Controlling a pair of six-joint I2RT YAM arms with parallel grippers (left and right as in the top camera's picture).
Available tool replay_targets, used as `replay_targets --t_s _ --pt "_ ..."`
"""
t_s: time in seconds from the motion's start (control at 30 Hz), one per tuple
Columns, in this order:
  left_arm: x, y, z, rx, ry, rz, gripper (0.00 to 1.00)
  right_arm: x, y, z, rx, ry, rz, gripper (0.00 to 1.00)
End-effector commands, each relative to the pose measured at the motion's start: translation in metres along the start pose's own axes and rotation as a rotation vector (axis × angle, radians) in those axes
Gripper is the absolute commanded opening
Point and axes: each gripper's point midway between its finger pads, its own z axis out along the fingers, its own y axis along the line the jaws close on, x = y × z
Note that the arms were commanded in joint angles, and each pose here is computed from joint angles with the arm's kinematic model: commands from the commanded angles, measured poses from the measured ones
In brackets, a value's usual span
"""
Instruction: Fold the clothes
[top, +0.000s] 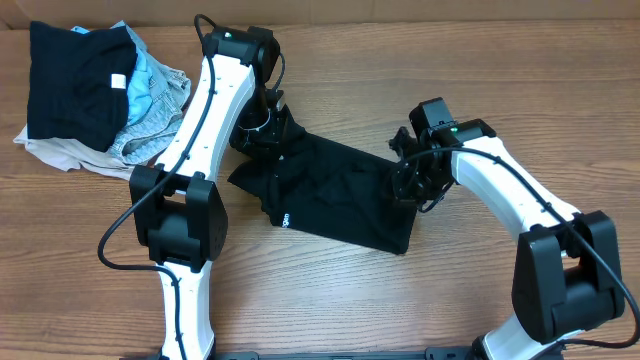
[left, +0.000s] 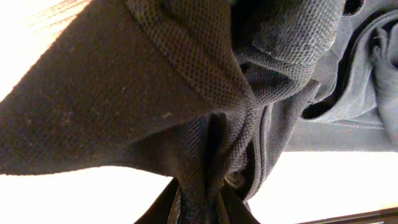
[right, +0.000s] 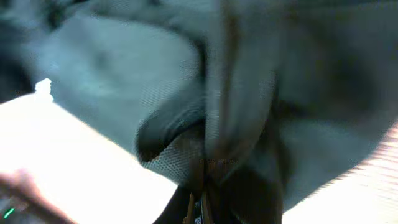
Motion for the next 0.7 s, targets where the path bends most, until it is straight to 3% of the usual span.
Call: replay_targets --t_s 0.0,0.17,0.2,0.23,0.27,0.53,0.67 --pt "-0.003 -0.001 -0.009 0.02 -0.03 0.02 0.18 0.019 0.069 -0.01 -0.265 0.025 -0.216 0.04" --pt "-0.003 -0.002 -0.009 0.026 -0.029 0.02 0.18 0.033 0.086 0.004 -0.226 0.064 -0.297 0.07" --pt "-0.003 -0.003 -0.009 0.028 -0.029 0.02 0.19 0.035 0.087 0.006 -0.211 0.069 -0.306 0.25" --pt "-0.003 -0.003 -0.009 0.032 -0.031 0.02 0.19 0.037 0.089 0.008 -0.2 0.073 -0.318 0.51" --pt "-0.003 -0.004 -0.009 0.034 -0.032 0.021 0.19 0.039 0.09 0.009 -0.193 0.076 -0.325 0.54" --pt "-0.004 -0.004 -0.009 0.035 -0.035 0.021 0.2 0.01 0.083 -0.005 -0.151 -0.012 -0.265 0.51" --pt "-0.004 -0.004 -0.009 0.035 -0.035 0.022 0.2 -0.013 0.048 -0.014 -0.038 -0.081 -0.057 0.18"
